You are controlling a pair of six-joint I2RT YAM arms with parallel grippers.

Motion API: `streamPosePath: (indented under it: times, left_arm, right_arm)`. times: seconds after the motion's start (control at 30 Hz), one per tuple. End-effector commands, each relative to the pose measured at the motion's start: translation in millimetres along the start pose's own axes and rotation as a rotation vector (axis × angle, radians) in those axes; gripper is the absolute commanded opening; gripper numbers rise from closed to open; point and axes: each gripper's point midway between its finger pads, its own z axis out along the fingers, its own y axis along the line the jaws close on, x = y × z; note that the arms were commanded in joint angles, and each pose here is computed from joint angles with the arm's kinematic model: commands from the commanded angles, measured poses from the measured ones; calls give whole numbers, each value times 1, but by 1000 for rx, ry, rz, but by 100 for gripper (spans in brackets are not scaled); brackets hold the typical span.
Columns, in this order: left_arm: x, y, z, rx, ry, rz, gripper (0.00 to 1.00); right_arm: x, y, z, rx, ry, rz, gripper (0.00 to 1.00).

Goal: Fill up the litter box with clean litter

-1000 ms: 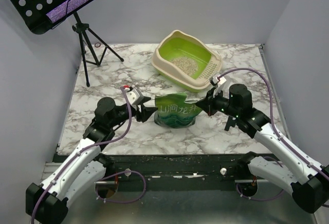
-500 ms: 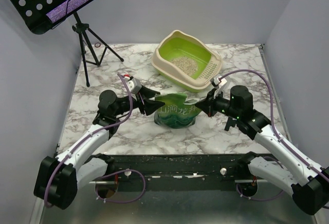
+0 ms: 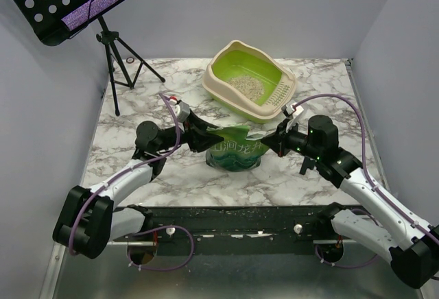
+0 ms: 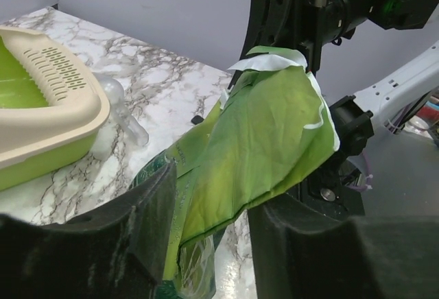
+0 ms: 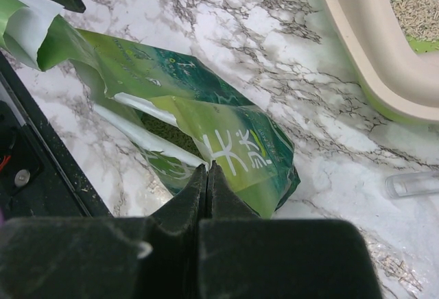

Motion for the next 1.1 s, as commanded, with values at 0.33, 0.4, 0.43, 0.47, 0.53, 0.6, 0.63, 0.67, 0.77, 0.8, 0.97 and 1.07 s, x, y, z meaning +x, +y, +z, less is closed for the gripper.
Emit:
streamPosePath:
  times: [0.33,0.4,0.43,0.47,0.53,0.6,0.63,0.67,0.77,0.8,0.97,1.07]
  left_arm:
    - [18,5,0,-9,2,29,18]
    - [16,6,1,-12,-6,36,9]
    - [14,5,1,-10,-11,40,7]
    - [12,4,2,-10,-21,44,3]
    - [9,2,2,-8,-35,54,0]
    - [3,-1,1,-9,-49,76,0]
    - [0,-3,1,-8,-55,86,0]
    - [-2,-6,0,-3,-52,92,0]
    - [-3,-5,-5,-31,-6,131,0]
    - [-7,-6,-7,-47,9,152,0]
    - [-5,-6,-19,-112,82,175,0]
    - [-4,-7,-27,-152,89,183,0]
  right_arm:
    - [-16,2,-4,5,-62,2,0]
    - [-16,2,-5,5,-62,7,0]
    - [-15,3,-5,2,-58,11,0]
    - [-14,3,-5,-1,-56,14,0]
    - [-14,5,-5,-12,-56,18,0]
    - [-13,7,-4,-22,-50,24,0]
    - [-13,8,-3,-25,-49,28,0]
    - [-11,7,-2,-24,-44,34,0]
    - [-12,6,-2,-15,-47,38,15]
    - [-12,6,-2,-14,-48,38,23]
    - [-9,9,-1,-45,-68,15,54]
    - [-6,13,0,-83,-89,-7,60]
